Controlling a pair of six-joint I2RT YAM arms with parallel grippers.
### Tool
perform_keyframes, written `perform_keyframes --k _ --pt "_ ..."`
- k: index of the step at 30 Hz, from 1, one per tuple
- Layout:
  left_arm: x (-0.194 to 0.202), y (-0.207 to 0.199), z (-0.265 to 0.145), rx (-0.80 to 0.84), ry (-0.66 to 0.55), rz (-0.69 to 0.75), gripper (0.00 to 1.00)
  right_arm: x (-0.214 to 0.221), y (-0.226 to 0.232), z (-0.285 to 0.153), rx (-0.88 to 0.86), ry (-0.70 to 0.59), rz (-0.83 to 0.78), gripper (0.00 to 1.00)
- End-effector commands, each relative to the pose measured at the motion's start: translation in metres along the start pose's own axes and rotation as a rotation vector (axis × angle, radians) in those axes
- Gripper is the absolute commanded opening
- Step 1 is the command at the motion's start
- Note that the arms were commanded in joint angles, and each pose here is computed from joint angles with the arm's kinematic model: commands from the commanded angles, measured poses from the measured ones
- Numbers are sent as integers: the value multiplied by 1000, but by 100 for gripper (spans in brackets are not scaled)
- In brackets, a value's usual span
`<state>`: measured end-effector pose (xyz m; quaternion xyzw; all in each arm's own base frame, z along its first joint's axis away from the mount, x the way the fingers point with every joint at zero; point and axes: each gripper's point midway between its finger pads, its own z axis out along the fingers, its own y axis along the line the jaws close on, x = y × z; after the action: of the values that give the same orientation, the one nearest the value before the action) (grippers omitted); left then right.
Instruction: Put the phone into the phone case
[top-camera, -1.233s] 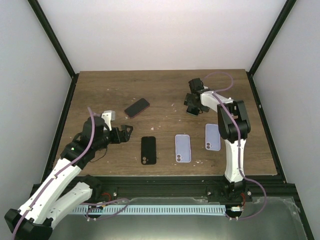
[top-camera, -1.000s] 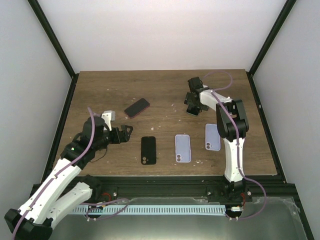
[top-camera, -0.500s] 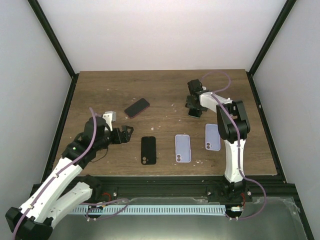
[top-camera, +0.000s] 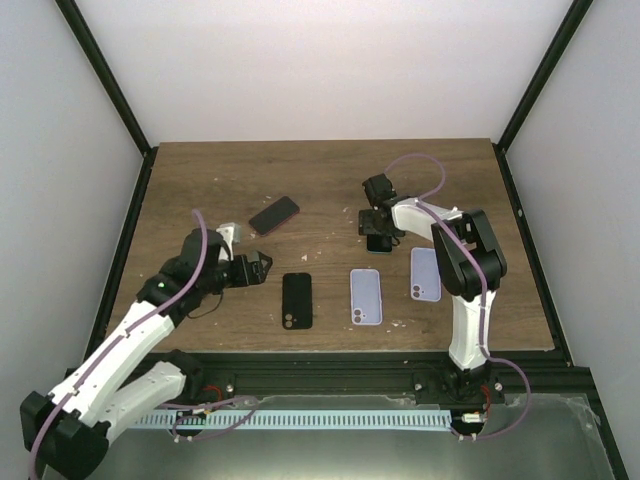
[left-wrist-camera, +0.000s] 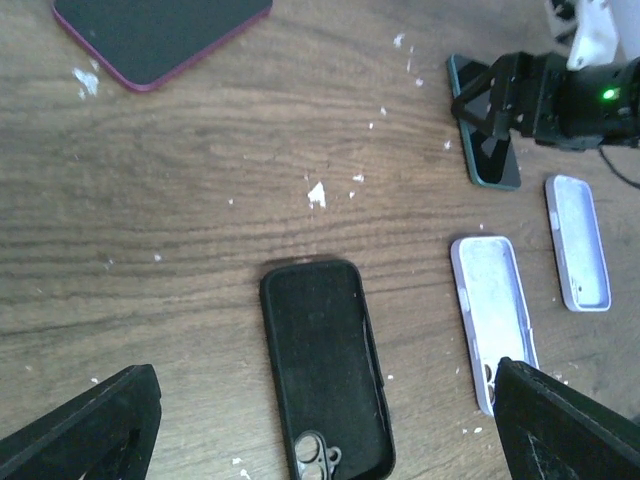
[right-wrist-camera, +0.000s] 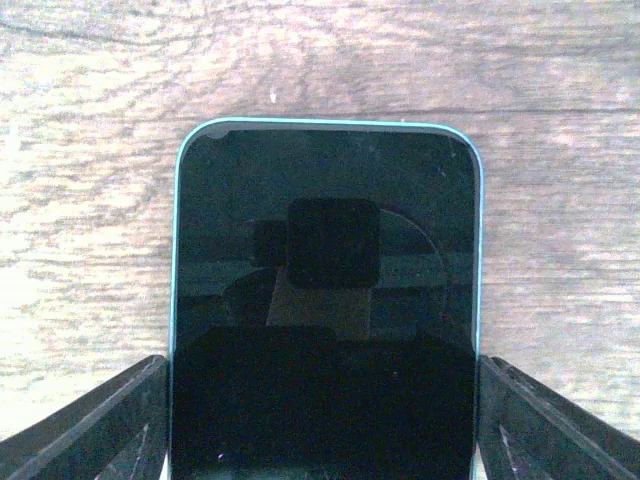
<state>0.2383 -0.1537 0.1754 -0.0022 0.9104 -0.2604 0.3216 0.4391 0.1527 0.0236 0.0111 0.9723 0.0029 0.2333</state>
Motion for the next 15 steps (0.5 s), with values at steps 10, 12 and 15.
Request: perform_keyframes --k 10,12,15 --pt "65 0 64 97 300 -151 79 40 -2 -3 -15 108 -29 85" --pt "72 4 72 92 324 -163 78 40 -3 -2 -6 107 -30 84" --pt "81 7 83 96 351 -181 76 38 -4 -1 6 102 -32 82"
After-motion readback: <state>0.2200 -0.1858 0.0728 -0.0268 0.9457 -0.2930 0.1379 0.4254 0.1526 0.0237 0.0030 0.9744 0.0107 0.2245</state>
